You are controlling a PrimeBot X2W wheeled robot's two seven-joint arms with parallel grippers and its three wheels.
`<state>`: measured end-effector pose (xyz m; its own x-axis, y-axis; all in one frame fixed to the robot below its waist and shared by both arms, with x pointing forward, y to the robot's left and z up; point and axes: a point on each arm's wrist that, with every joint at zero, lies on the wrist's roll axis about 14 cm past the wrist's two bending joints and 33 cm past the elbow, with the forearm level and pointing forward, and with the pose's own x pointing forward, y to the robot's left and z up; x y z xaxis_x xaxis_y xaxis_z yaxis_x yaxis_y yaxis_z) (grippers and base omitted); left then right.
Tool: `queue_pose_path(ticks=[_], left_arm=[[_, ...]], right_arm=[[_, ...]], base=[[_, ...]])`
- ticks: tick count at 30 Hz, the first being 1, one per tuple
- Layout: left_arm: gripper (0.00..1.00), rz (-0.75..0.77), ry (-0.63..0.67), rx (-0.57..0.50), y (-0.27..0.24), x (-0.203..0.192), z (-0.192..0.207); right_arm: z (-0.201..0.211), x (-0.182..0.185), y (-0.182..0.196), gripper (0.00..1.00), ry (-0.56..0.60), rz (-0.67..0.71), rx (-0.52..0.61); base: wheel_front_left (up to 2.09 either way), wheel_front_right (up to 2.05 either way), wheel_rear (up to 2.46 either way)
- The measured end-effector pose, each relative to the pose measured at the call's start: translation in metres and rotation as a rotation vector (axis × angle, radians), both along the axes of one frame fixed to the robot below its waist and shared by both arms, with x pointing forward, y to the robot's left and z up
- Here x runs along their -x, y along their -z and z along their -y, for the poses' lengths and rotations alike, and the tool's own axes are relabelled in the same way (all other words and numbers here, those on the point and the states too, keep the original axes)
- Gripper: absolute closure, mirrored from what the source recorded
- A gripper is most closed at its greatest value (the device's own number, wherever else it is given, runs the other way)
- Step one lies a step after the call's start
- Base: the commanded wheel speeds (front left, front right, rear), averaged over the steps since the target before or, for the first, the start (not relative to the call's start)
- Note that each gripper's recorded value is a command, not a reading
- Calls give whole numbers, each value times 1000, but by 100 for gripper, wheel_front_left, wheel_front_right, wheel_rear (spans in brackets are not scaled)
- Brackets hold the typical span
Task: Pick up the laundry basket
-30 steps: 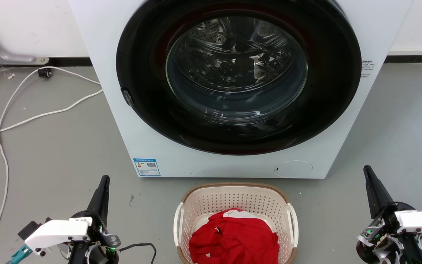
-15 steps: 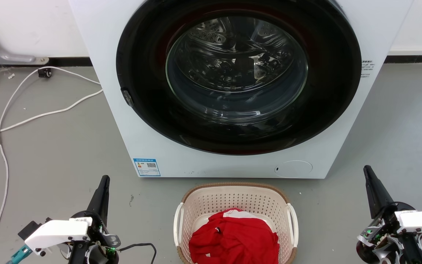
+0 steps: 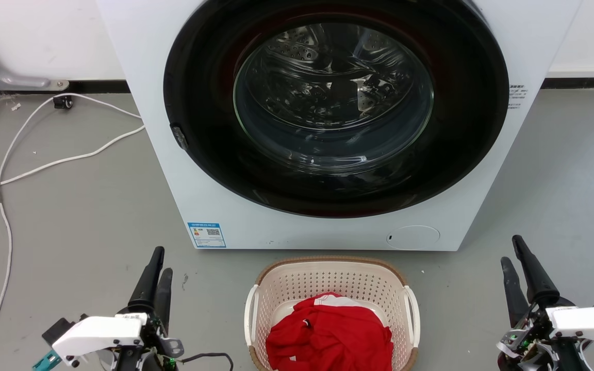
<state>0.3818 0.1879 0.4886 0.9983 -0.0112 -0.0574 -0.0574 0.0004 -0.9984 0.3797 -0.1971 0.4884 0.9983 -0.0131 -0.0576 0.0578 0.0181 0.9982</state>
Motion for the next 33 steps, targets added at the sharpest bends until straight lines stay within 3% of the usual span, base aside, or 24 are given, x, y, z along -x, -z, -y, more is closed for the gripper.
queue_pose_path(ticks=[7, 33], left_arm=[[0, 31, 23, -83, -11, -5, 10], [0, 159, 103, -685, -38, -14, 41]], right_arm=[[-2, -1, -4, 0, 2, 9, 82], [-7, -7, -25, 0, -35, 64, 795]], base=[[0, 0, 0], [0, 0, 0]])
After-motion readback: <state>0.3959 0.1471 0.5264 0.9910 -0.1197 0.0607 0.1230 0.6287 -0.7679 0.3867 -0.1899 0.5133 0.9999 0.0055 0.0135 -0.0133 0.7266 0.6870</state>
